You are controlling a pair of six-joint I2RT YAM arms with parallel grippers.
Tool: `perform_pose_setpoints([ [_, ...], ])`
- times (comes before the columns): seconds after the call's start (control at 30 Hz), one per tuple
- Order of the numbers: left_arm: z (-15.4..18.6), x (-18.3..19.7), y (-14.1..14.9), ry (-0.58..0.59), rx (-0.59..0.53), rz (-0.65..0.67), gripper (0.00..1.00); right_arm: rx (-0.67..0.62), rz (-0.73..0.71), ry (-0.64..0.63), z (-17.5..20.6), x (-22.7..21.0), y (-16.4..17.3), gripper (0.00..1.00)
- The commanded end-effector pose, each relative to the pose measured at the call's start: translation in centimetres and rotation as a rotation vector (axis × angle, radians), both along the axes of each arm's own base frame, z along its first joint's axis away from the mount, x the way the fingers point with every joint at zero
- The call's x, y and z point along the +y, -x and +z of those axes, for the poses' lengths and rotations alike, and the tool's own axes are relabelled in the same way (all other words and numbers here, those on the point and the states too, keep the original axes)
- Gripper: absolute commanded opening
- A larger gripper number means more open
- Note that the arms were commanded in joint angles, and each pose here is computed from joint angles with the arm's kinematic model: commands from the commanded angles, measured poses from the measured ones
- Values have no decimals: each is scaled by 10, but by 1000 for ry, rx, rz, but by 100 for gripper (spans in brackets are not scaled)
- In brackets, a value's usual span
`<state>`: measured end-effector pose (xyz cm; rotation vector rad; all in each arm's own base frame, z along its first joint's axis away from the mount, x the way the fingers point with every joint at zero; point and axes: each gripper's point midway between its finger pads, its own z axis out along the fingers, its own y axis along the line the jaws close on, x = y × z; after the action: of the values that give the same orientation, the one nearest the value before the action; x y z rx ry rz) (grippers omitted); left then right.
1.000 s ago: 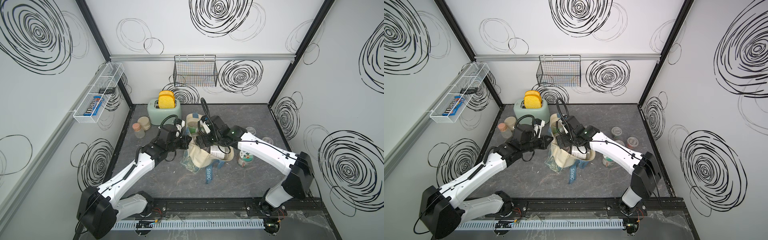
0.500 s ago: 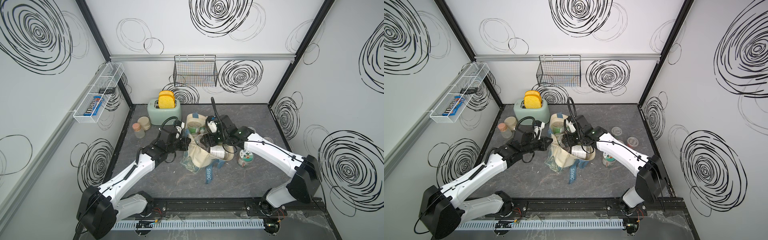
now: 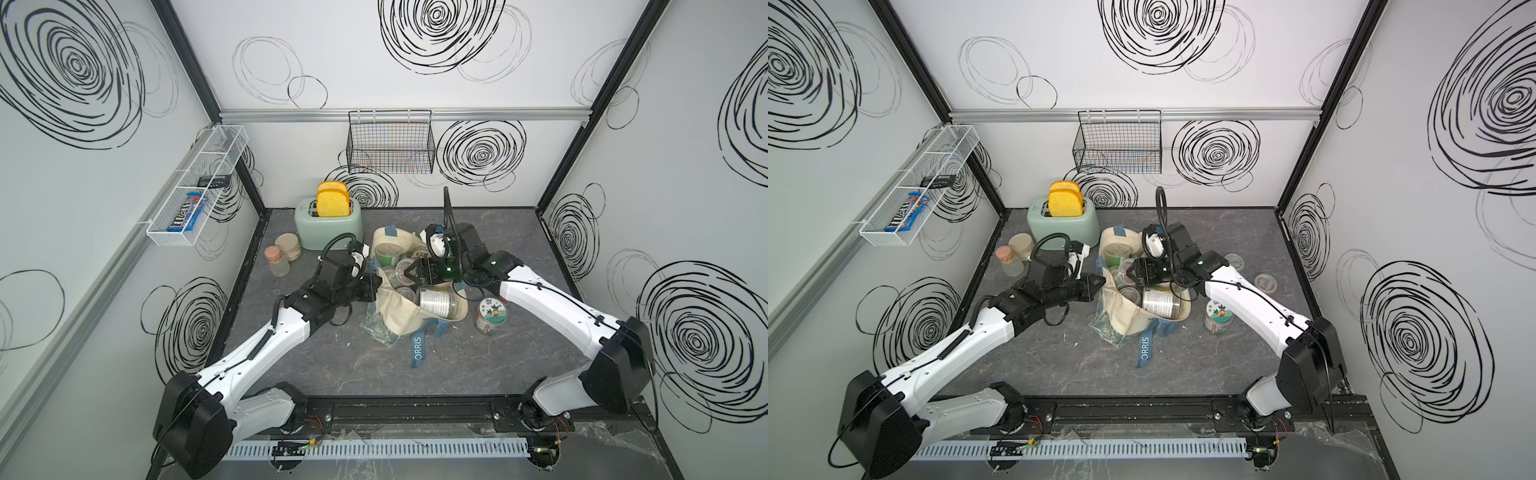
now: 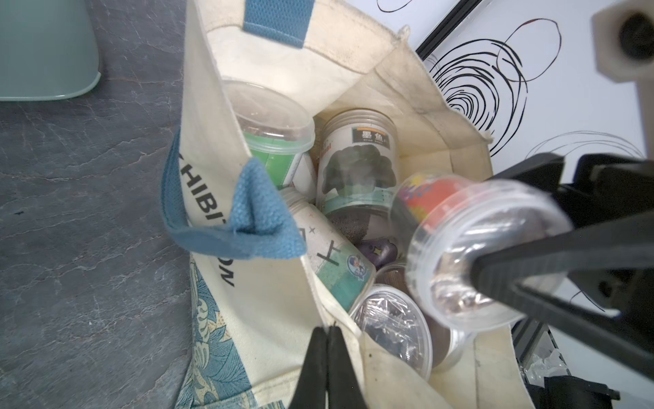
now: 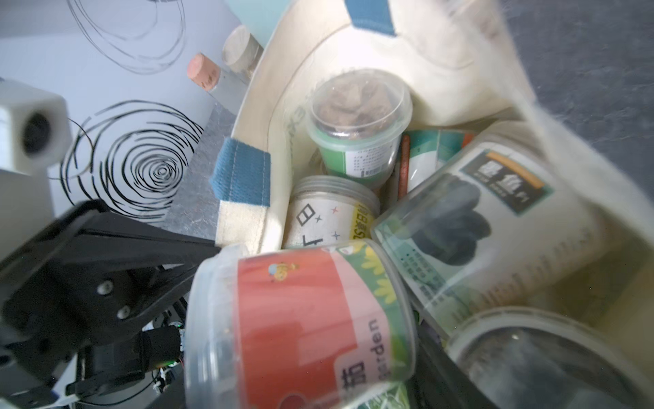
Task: Take out the seed jars from the canvas bag
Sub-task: Pick up the seed jar from the canvas bag, then place the seed jar at the center of the board.
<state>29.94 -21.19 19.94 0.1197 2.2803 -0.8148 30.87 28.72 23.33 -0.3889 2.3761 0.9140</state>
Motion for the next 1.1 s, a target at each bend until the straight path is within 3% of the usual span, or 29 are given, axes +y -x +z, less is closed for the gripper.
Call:
perform_pose_setpoints([
  [0.0,-25,-1,18,-41,108,-32,0,-53,-32,-142,44,-14,-2,70],
  [0.37,-25,-1,18,-35,104,-32,0,-78,-335,-231,49,-143,-53,70],
  [0.77,-21,1,14,-24,96,-32,0,13,-732,-109,-26,-284,-147,70],
  [1.07,-24,-3,11,-5,99,-43,0,145,-880,-80,-81,-348,-194,70],
])
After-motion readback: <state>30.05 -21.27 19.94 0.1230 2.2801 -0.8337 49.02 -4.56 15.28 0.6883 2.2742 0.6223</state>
